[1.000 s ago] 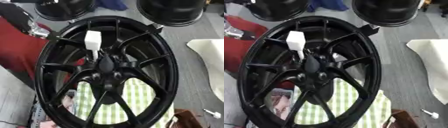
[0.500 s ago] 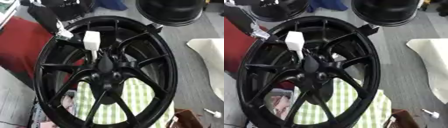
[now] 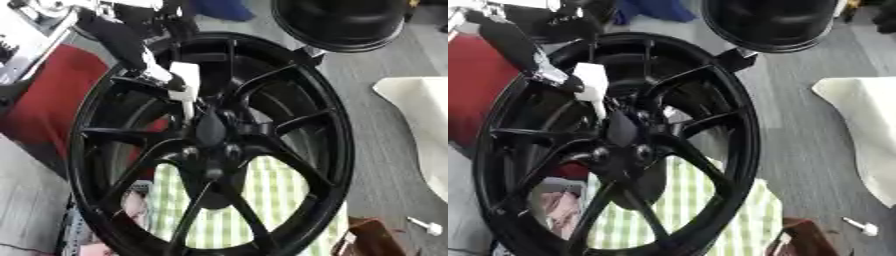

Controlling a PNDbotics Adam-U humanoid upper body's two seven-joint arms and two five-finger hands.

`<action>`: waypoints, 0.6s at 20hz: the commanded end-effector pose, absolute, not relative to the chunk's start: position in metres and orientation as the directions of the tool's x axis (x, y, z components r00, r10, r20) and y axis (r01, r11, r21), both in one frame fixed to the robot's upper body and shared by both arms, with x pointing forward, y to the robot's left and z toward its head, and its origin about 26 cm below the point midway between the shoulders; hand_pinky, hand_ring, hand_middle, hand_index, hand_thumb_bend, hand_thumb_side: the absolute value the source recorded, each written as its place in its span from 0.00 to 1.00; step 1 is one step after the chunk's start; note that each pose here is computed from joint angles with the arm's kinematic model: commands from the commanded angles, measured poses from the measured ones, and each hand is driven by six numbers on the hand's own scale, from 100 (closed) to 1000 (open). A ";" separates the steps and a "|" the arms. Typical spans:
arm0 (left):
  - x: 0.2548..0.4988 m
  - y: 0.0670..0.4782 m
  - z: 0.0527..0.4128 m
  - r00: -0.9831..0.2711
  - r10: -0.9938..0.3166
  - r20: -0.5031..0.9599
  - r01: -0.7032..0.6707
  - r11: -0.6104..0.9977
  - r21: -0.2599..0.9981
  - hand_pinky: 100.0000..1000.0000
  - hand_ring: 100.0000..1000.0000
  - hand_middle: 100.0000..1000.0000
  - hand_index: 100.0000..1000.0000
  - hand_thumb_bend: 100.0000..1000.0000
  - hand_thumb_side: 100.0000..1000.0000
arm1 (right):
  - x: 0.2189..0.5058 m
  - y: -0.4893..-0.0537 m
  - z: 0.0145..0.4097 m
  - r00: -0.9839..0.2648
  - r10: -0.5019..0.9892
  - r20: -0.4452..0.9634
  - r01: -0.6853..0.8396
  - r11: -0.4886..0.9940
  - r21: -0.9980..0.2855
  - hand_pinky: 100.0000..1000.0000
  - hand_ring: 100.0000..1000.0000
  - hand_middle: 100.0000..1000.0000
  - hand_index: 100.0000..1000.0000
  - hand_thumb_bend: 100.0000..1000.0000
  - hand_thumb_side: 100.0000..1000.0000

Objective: Pull the pin out of the wheel hub.

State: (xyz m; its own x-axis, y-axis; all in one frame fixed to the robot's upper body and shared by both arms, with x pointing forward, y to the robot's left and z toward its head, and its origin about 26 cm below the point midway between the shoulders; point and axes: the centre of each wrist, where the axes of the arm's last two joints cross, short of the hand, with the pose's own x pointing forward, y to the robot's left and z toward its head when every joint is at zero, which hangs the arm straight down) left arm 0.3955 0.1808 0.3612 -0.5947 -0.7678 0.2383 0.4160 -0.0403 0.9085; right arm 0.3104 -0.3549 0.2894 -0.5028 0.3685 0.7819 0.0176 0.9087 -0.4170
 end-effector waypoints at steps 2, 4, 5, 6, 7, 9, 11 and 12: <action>0.395 0.181 0.370 -0.584 -0.777 0.235 0.419 -0.040 0.907 0.90 0.89 0.78 0.90 0.52 0.25 | 0.309 -0.356 0.299 -0.519 0.386 0.762 0.036 0.901 -0.432 0.69 0.64 0.54 0.70 0.04 0.46; 0.397 0.181 0.368 -0.580 -0.780 0.236 0.423 -0.040 0.905 0.90 0.89 0.78 0.90 0.51 0.24 | 0.309 -0.356 0.299 -0.519 0.385 0.763 0.037 0.902 -0.430 0.69 0.64 0.54 0.70 0.04 0.46; 0.398 0.181 0.368 -0.577 -0.782 0.237 0.424 -0.039 0.905 0.89 0.89 0.78 0.90 0.51 0.23 | 0.309 -0.356 0.298 -0.519 0.384 0.764 0.036 0.902 -0.429 0.69 0.64 0.54 0.70 0.04 0.46; 0.399 0.182 0.367 -0.573 -0.784 0.237 0.426 -0.038 0.904 0.89 0.89 0.78 0.90 0.50 0.21 | 0.309 -0.356 0.298 -0.519 0.384 0.764 0.036 0.903 -0.429 0.69 0.64 0.54 0.70 0.04 0.46; 0.400 0.182 0.366 -0.570 -0.786 0.239 0.428 -0.036 0.903 0.89 0.89 0.78 0.90 0.50 0.21 | 0.309 -0.356 0.298 -0.518 0.383 0.765 0.036 0.903 -0.428 0.69 0.64 0.54 0.70 0.04 0.46; 0.401 0.183 0.365 -0.565 -0.789 0.241 0.431 -0.033 0.902 0.89 0.89 0.78 0.90 0.50 0.20 | 0.309 -0.356 0.297 -0.517 0.382 0.766 0.037 0.904 -0.426 0.69 0.64 0.54 0.70 0.04 0.46; 0.403 0.183 0.363 -0.561 -0.790 0.246 0.438 -0.031 0.899 0.89 0.89 0.79 0.90 0.50 0.20 | 0.309 -0.356 0.297 -0.517 0.379 0.767 0.037 0.906 -0.423 0.69 0.64 0.54 0.70 0.04 0.46; 0.404 0.183 0.362 -0.560 -0.791 0.246 0.440 -0.032 0.897 0.89 0.89 0.79 0.90 0.50 0.20 | 0.309 -0.356 0.297 -0.519 0.376 0.768 0.037 0.907 -0.419 0.69 0.64 0.54 0.70 0.04 0.46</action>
State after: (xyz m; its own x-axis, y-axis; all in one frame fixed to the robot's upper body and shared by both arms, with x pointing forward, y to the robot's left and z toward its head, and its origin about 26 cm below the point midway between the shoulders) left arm 0.4062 0.1808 0.3526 -0.5663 -0.7831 0.2571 0.4488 -0.0314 0.8931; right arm 0.3111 -0.3540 0.2876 -0.5017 0.3604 0.7863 0.0173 0.9130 -0.4075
